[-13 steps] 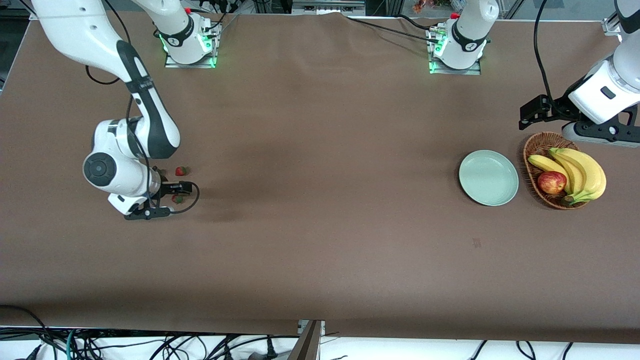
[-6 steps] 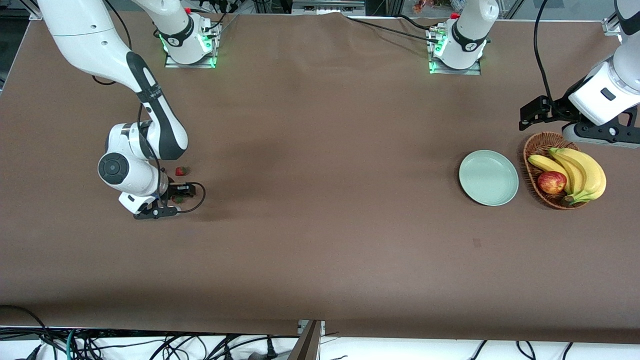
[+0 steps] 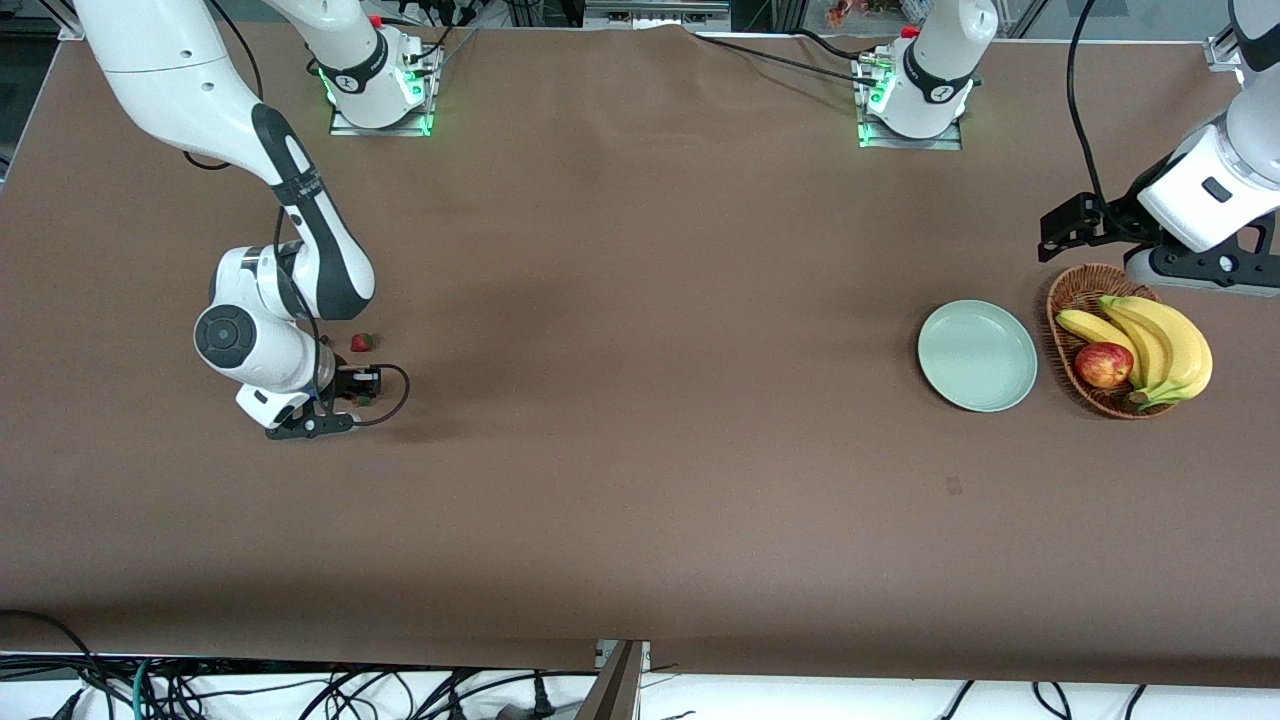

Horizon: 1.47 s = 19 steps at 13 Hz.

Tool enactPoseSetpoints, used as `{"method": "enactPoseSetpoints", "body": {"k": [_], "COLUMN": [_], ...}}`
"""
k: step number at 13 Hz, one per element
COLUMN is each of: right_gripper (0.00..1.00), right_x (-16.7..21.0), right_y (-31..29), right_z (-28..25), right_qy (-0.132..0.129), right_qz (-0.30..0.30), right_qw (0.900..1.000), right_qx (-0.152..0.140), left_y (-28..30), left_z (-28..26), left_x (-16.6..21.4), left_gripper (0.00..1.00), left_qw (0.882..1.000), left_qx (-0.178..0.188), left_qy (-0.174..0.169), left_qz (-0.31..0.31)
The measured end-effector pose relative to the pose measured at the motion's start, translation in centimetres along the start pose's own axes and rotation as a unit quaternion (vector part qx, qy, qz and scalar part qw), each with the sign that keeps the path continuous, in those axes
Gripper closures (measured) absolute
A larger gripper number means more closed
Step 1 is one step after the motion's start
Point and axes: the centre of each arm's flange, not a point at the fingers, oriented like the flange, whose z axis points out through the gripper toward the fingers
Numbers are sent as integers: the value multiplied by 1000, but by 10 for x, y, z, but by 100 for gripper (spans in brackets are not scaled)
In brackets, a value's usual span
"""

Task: Collect all strawberries into plate
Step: 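Grasp one strawberry with the right gripper and lift it, then set the strawberry mid-table with the right gripper while the left gripper approaches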

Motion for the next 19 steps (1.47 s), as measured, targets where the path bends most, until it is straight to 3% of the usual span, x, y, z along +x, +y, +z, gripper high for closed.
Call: {"method": "enactPoseSetpoints", "body": {"k": [5,8,12,16,19], "right_gripper": [68,68,68,68,68], "right_x": [10,24,22,-3,-7], "right_y": [-17,-66,-189,-331,-419], "right_z": [-24,-94,-170,-161,-150], "right_qy": [-5,0,1,7,36], "right_qz": [-12,-8,59,120,180], "right_qw": [1000,1000,997,991,977], "right_qx": [4,30,54,65,106], "left_y": [-1,-4,-10,-10,-10], "left_z": [1,4,13,16,17], "left_x": [0,0,0,-1,-1], "left_gripper": [0,0,0,0,0], "left_qw": [1000,1000,1000,1000,1000], "left_qx": [0,0,-1,-1,-1], "left_qy": [-1,-4,-14,-17,-18], "left_qz": [-2,-6,-11,-11,-11]}}
